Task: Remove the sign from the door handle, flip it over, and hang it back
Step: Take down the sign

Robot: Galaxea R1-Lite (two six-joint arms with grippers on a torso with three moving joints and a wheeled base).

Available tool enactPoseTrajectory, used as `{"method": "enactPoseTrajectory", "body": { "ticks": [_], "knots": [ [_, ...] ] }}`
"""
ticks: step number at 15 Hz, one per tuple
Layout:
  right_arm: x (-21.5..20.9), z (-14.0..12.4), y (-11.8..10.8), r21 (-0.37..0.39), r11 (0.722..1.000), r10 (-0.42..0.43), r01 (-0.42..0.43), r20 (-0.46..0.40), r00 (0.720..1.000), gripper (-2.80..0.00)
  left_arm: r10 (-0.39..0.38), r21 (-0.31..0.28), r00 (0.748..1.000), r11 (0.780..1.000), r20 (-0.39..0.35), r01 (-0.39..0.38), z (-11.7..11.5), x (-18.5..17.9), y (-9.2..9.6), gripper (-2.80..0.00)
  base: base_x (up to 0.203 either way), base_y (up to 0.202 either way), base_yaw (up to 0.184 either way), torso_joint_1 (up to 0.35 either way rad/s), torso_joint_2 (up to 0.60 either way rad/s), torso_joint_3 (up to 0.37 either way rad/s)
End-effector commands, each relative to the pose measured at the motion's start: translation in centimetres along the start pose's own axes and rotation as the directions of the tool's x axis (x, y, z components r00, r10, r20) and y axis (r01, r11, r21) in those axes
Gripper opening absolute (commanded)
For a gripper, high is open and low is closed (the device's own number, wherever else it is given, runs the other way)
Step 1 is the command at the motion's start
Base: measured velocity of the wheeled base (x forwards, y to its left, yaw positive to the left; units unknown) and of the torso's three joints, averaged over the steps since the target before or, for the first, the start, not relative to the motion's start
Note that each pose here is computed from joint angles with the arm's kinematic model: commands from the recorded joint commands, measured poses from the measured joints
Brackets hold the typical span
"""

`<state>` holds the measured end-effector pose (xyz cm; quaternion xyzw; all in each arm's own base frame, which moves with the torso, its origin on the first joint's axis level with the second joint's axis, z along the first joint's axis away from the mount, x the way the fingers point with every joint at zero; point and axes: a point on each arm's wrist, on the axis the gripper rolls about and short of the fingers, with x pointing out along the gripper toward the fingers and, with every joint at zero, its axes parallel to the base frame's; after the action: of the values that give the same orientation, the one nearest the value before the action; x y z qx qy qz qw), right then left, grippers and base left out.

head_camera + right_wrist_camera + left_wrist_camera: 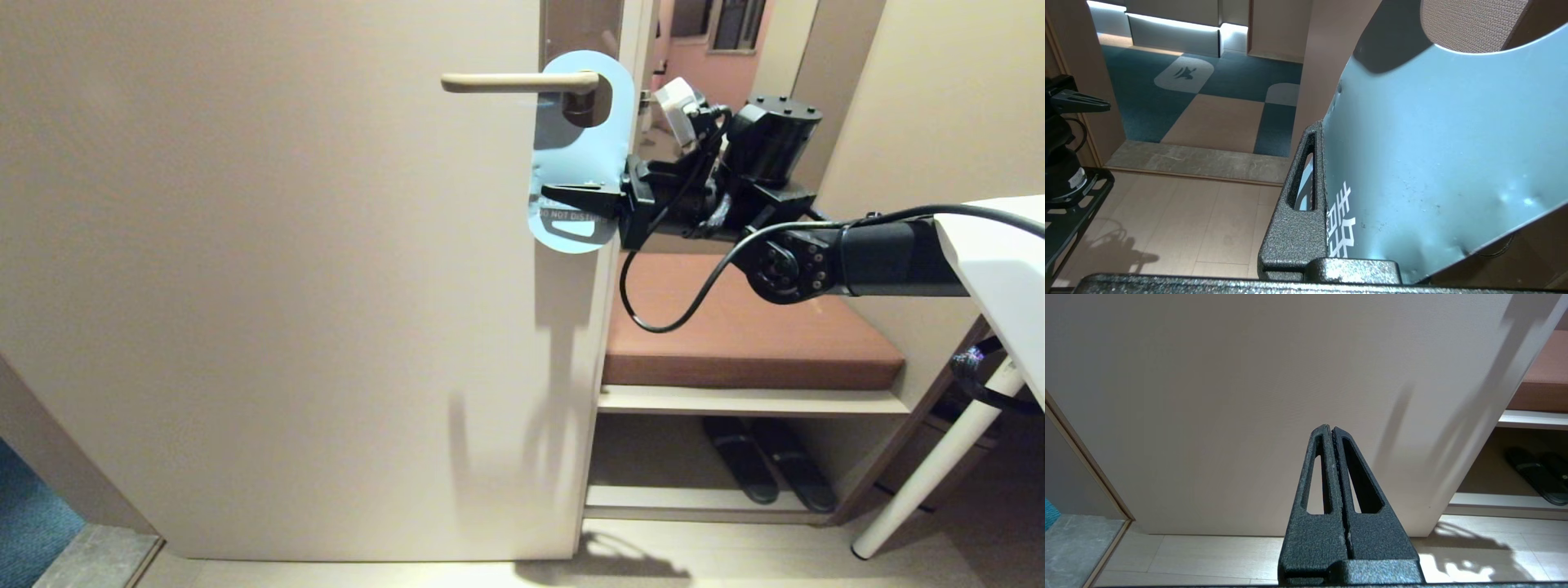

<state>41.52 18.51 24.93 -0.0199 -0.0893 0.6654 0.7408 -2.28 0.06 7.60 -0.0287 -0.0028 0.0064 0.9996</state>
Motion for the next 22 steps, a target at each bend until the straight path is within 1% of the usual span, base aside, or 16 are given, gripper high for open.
{"method": "enactPoseTrajectory", "body": {
  "ticks": [1, 7, 10, 13, 16, 22],
  "knots": [
    [0.0, 0.0, 0.0, -0.005, 1.0, 0.006, -0.006, 0.002, 1.0, -2.8, 0.001, -0.001, 1.0, 1.0, 0.001, -0.001, 0.0, 0.0, 0.0, -2.8, 0.0, 0.0, 0.0, 0.0, 0.0, 0.0],
    [-0.1, 0.5, 0.3, -0.021, 1.0, 0.006, -0.006, 0.005, 1.0, -2.8, 0.001, -0.001, 1.0, 1.0, 0.001, -0.001, 0.0, 0.0, 0.0, -2.8, 0.0, 0.0, 0.0, 0.0, 0.0, 0.0],
    [-0.2, 0.7, 0.4, -0.04, 0.999, 0.006, -0.006, 0.006, 1.0, -2.8, 0.001, -0.001, 1.0, 1.0, 0.001, -0.001, 0.0, 0.0, 0.0, -2.8, 0.0, 0.0, 0.0, 0.0, 0.0, 0.0],
    [-0.3, 1.0, 0.7, -0.038, 0.999, 0.006, -0.006, 0.005, 1.0, -2.8, 0.001, -0.001, 1.0, 1.0, 0.001, -0.001, 0.0, 0.0, 0.0, -2.8, 0.0, 0.0, 0.0, 0.0, 0.0, 0.0],
    [-0.7, 0.5, 1.4, -0.026, 1.0, 0.005, -0.005, -0.012, 1.0, -2.8, 0.001, -0.001, 1.0, 1.0, 0.001, -0.001, 0.0, 0.0, 0.0, -2.8, 0.0, 0.0, 0.0, 0.0, 0.0, 0.0],
    [-0.9, 0.4, 1.8, -0.041, 0.999, -0.004, 0.003, -0.02, 1.0, -2.8, 0.001, -0.001, 1.0, 1.0, 0.001, -0.001, 0.0, 0.0, 0.0, -2.8, 0.0, 0.0, 0.0, 0.0, 0.0, 0.0]
  ]
}}
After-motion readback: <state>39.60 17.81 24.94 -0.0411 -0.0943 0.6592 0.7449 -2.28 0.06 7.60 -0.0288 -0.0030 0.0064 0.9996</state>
